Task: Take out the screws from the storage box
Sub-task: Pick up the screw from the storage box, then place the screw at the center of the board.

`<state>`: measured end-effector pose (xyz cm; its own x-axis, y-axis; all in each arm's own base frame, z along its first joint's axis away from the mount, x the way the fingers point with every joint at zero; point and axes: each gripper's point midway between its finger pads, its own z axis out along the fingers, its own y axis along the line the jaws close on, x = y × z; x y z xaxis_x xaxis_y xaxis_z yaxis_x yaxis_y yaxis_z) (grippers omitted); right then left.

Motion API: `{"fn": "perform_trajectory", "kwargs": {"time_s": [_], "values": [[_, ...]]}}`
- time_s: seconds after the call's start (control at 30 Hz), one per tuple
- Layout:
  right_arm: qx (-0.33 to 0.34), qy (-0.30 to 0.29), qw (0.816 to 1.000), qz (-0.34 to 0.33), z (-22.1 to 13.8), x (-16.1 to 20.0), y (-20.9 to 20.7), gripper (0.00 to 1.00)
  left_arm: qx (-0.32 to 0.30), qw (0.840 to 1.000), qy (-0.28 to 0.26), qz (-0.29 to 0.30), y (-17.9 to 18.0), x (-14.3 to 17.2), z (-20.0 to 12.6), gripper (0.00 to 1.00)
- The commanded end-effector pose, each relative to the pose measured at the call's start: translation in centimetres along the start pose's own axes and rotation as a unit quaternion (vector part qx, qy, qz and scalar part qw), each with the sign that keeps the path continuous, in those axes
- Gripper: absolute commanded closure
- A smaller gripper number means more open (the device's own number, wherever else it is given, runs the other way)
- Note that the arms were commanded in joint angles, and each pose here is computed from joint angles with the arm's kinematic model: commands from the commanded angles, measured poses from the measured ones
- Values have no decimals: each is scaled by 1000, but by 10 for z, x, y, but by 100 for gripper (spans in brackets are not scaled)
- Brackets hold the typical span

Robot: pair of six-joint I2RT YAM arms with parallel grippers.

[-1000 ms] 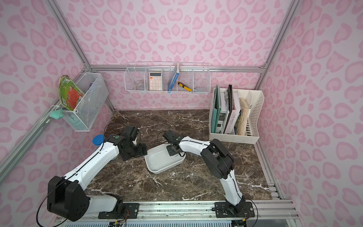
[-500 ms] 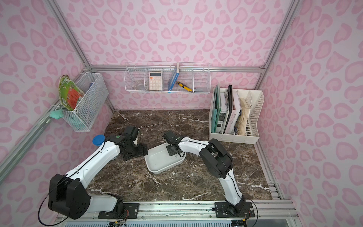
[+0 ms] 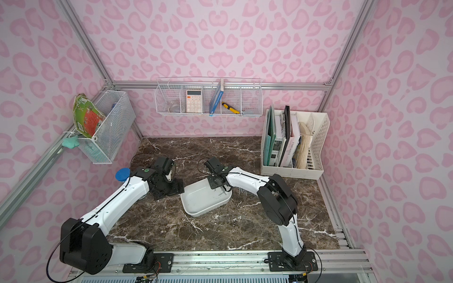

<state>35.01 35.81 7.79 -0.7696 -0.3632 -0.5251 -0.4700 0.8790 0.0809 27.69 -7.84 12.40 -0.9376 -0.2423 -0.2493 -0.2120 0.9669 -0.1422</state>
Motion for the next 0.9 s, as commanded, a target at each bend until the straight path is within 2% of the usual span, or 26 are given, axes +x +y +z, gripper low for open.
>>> {"fn": "perform_trajectory", "kwargs": {"time_s": [0.0, 0.2, 0.23, 0.43, 0.87], "values": [[1, -14, 1000, 25, -10, -8, -11, 94, -2, 1000, 4, 4, 1, 1, -1, 6], [24, -26, 997, 66, -32, -5, -50, 94, 0, 1000, 9, 4, 0, 2, 1, 6], [30, -16, 997, 71, -31, 8, -59, 94, -1, 1000, 9, 4, 0, 2, 1, 6], [42, -8, 993, 106, -33, 29, -90, 94, -4, 1000, 9, 5, 1, 1, 2, 6], [32, 16, 992, 122, -9, 57, -88, 92, -12, 1000, 13, 5, 3, 1, 4, 7]]}}
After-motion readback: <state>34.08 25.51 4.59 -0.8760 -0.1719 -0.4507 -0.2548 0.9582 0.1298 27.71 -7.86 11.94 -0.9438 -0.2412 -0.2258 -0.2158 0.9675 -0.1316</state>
